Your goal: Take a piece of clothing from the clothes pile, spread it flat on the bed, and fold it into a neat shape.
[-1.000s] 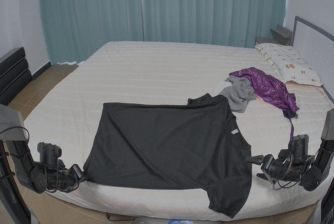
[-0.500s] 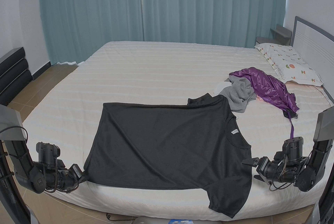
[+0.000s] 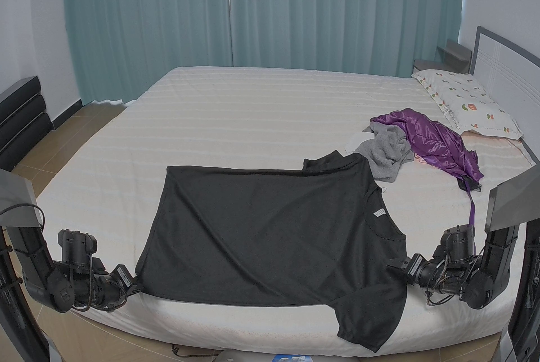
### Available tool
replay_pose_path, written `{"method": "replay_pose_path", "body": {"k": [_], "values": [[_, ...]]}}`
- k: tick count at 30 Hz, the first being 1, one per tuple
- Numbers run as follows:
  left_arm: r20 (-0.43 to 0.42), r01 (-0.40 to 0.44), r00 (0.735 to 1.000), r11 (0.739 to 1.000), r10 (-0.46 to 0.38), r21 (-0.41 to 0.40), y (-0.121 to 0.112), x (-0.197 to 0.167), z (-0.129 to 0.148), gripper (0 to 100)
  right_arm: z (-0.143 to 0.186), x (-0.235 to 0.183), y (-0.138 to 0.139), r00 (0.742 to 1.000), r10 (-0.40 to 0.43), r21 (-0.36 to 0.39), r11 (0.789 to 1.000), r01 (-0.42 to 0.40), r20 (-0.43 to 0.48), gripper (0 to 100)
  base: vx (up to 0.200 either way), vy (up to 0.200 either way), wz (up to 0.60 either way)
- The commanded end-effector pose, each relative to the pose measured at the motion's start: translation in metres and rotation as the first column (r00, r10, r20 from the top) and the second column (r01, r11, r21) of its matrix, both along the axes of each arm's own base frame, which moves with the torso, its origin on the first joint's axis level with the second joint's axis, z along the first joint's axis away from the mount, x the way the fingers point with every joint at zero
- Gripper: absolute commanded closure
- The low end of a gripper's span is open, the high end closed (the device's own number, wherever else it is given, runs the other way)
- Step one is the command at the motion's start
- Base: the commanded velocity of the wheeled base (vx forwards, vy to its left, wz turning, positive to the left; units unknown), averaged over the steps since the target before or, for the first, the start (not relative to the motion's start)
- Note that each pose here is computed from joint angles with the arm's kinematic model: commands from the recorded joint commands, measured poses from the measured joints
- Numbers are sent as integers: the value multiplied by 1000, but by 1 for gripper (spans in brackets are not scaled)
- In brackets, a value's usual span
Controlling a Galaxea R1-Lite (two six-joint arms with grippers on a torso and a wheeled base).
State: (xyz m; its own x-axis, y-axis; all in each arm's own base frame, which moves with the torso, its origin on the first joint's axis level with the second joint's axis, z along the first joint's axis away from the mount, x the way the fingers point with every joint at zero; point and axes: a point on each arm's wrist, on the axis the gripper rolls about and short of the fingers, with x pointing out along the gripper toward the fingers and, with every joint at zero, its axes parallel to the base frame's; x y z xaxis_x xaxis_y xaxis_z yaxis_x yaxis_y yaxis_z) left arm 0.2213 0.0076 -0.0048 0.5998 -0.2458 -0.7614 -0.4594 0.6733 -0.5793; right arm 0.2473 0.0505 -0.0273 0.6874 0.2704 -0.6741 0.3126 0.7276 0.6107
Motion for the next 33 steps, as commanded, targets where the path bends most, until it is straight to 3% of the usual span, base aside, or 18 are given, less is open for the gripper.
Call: {"method": "replay_pose_path", "body": {"k": [1,10,21,22,29,33], "values": [[1,0,1000,1000,0,0,0,0,0,100,-3,9,-1,1000,-14,0,1000,14,14,100,0,0,0],[1,0,1000,1000,0,0,0,0,0,100,3,29,-3,996,-33,13,999,32,88,100,0,0,0],[1,1,1000,1000,-1,0,0,0,0,100,-4,31,1,996,-19,12,1000,18,82,100,0,0,0],[1,1,1000,1000,-1,0,0,0,0,100,-2,31,1,996,-18,14,1000,17,88,0,0,0,0],[3,1,1000,1000,-1,0,0,0,1,100,18,13,-10,990,-12,-4,1000,12,142,0,0,0,0],[3,2,1000,1000,-2,1,0,0,1,100,28,-9,-11,989,72,7,997,-73,133,0,0,0,0]]}}
